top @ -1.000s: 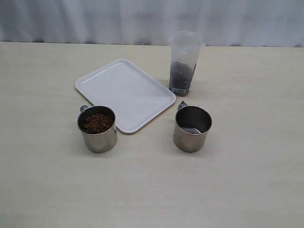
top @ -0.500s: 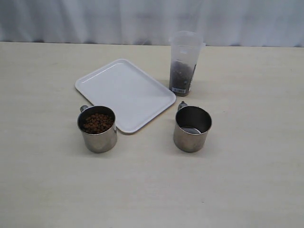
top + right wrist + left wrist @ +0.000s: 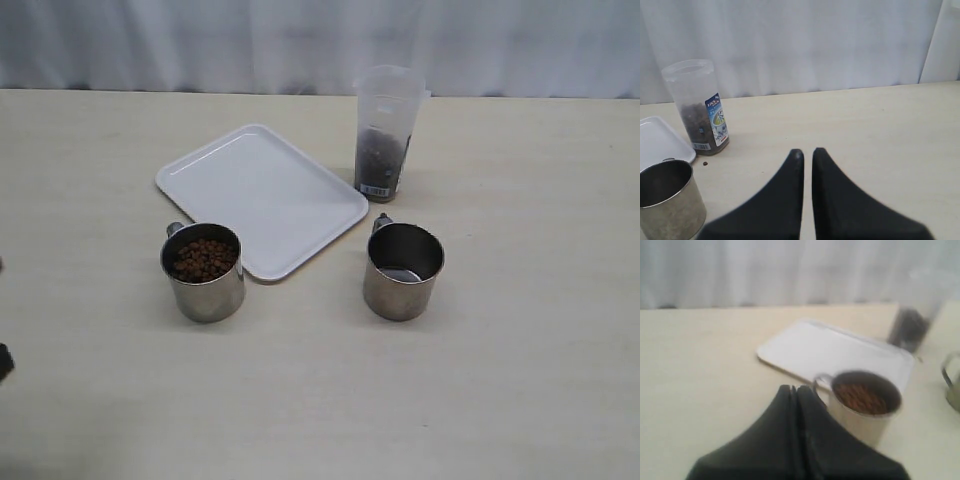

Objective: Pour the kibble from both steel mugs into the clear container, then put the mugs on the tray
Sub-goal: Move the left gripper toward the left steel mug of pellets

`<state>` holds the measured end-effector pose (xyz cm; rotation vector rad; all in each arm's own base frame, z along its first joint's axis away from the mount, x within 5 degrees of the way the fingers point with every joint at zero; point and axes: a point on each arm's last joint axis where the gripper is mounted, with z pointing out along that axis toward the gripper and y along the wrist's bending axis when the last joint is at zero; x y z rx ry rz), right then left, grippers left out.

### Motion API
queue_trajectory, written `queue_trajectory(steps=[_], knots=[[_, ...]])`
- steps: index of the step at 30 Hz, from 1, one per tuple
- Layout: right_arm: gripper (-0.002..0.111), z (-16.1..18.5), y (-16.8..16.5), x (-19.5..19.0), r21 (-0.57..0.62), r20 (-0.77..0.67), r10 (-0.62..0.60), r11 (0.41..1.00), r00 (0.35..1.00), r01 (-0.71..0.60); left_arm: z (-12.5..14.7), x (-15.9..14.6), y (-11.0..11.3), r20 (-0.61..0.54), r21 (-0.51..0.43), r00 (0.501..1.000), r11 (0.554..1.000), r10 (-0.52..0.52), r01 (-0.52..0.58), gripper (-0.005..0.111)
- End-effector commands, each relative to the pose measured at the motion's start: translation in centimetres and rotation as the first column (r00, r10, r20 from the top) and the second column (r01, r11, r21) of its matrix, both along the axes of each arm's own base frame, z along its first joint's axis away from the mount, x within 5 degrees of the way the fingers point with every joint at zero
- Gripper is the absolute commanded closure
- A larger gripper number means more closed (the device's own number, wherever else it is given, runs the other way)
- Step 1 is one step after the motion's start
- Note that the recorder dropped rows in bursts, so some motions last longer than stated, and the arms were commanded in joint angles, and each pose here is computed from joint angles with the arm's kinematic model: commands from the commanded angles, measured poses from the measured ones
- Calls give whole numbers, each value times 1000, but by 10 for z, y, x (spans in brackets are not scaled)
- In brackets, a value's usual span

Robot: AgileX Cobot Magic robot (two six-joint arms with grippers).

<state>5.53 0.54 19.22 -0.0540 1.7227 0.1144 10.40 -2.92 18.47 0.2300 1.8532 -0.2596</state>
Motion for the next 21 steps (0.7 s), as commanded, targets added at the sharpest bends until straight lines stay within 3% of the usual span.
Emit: queue_trajectory(steps=[1, 4, 5, 6, 8, 10, 12, 21], knots=[[104, -1, 0, 0, -13, -1, 1, 1000, 1000, -1, -33, 31, -23, -185, 134, 944, 944, -274, 300, 107], [104, -1, 0, 0, -13, -1, 1, 1000, 1000, -1, -49, 66, -34, -245, 147, 899, 902, -363, 405, 107], [104, -1, 0, 0, -13, -1, 1, 1000, 1000, -1, -59, 78, -39, -278, 182, 862, 858, -424, 481, 104], [104, -1, 0, 0, -13, -1, 1, 1000, 1000, -1, -62, 82, -41, -289, 185, 846, 841, -447, 508, 99], [104, -1, 0, 0, -13, -1, 1, 1000, 1000, -1, -67, 92, -47, -277, 154, 822, 822, -497, 549, 75], [104, -1, 0, 0, -13, -1, 1, 1000, 1000, -1, -70, 103, -48, -283, 158, 825, 825, -489, 543, 28], [104, -1, 0, 0, -13, -1, 1, 1000, 1000, -1, -73, 109, -48, -293, 163, 825, 825, -484, 542, 9], [104, -1, 0, 0, -13, -1, 1, 1000, 1000, -1, -89, 128, -56, -246, 173, 794, 781, -556, 600, 8]])
